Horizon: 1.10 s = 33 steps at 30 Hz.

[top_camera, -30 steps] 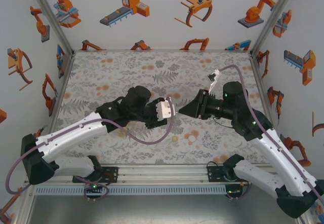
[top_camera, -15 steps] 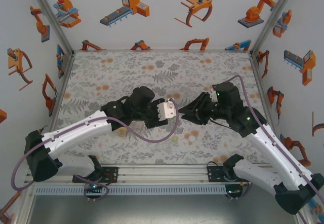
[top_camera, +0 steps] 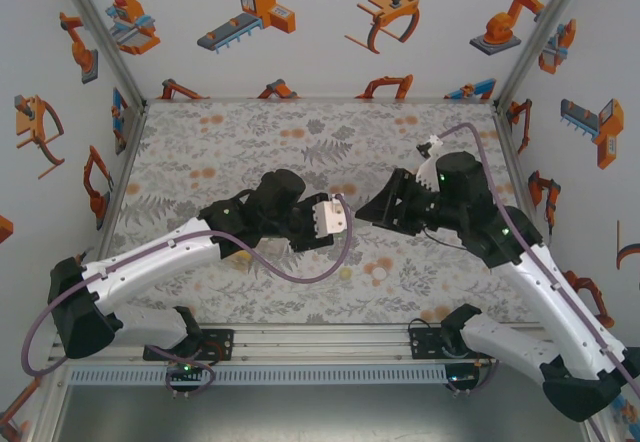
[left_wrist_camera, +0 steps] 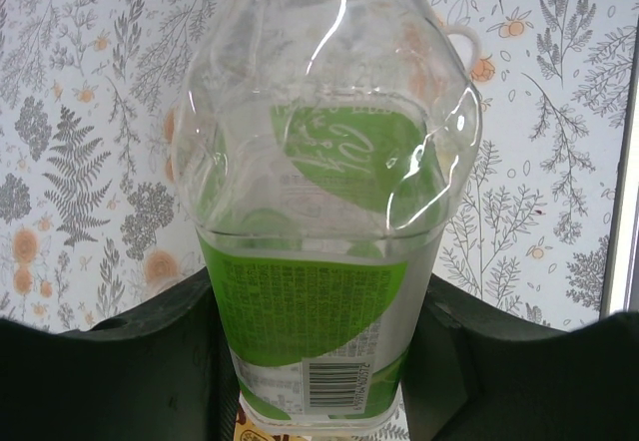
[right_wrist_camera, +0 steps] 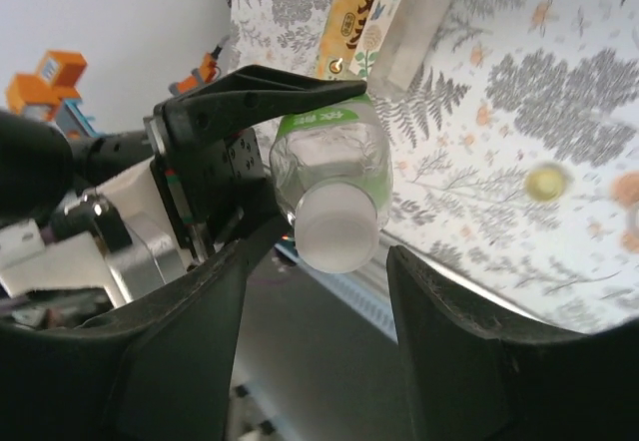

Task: Screw on the bottle caps

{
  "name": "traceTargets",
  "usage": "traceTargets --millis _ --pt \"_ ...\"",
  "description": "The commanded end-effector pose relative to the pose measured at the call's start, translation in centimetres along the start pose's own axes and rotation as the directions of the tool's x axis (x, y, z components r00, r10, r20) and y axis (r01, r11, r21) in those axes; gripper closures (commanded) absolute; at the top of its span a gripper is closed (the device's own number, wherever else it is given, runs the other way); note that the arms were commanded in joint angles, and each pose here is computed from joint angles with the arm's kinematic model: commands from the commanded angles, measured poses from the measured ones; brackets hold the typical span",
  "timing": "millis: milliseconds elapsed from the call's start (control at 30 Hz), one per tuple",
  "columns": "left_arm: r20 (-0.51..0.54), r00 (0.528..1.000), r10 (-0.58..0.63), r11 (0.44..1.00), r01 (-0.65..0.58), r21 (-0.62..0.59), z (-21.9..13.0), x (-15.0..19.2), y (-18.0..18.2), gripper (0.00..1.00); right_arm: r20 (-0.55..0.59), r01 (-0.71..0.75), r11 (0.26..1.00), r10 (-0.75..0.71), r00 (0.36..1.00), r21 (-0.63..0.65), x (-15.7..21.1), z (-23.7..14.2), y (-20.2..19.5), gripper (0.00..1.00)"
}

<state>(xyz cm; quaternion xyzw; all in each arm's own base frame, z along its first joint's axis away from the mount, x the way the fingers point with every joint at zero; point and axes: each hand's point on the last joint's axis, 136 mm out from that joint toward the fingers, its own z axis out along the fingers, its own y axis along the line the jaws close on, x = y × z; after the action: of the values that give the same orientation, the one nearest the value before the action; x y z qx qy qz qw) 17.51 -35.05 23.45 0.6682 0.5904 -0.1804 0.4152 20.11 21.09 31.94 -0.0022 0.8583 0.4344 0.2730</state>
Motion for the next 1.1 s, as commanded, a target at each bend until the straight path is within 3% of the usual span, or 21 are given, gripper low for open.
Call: traceTargets --millis 0,67,200,367,467,567,800,1067 --pt "0.054 0.998 0.038 0.999 -0.040 0.032 -0.9 -1.5 -0.5 1.00 0.100 0.362 0.930 -0.355 0.930 -0.060 -1.0 -2.0 2.4 0.45" --pt "0.058 0.998 0.037 0.998 -0.039 0.044 -1.1 -1.5 -0.8 1.00 0.143 0.512 0.853 -0.497 0.856 -0.105 -0.8 -2.7 3.8 0.45" --pt "0.073 0.997 0.039 0.997 -0.044 0.067 -1.4 -1.8 -1.2 1.00 0.174 0.784 0.585 -0.766 0.618 -0.207 1.6 -3.7 5.6 0.44" --pt "0.072 0.996 0.047 0.995 -0.053 0.083 -1.9 -1.8 -1.5 1.00 0.196 0.912 0.286 -0.916 0.350 -0.292 3.9 -4.0 6.2 0.44" --pt "0.071 0.996 0.045 0.996 -0.051 0.079 -1.9 -1.8 -1.5 1.00 0.235 0.942 0.191 -0.937 0.258 -0.276 3.6 -3.8 6.6 0.43" --pt "0.070 0.997 0.042 0.996 -0.048 0.080 -1.9 -1.8 -1.5 1.00 0.278 0.952 0.148 -0.934 0.224 -0.269 3.4 -3.5 7.0 0.43" --pt "0.051 0.998 0.035 0.998 -0.037 0.053 -2.0 -1.4 -1.1 1.00 0.327 0.939 0.115 -0.918 0.226 -0.325 4.6 -2.0 6.5 0.44" --pt "0.048 0.998 0.037 0.998 -0.039 0.045 -2.0 -1.3 -1.0 1.00 0.303 0.937 0.140 -0.922 0.242 -0.320 5.0 -1.3 5.4 0.51"
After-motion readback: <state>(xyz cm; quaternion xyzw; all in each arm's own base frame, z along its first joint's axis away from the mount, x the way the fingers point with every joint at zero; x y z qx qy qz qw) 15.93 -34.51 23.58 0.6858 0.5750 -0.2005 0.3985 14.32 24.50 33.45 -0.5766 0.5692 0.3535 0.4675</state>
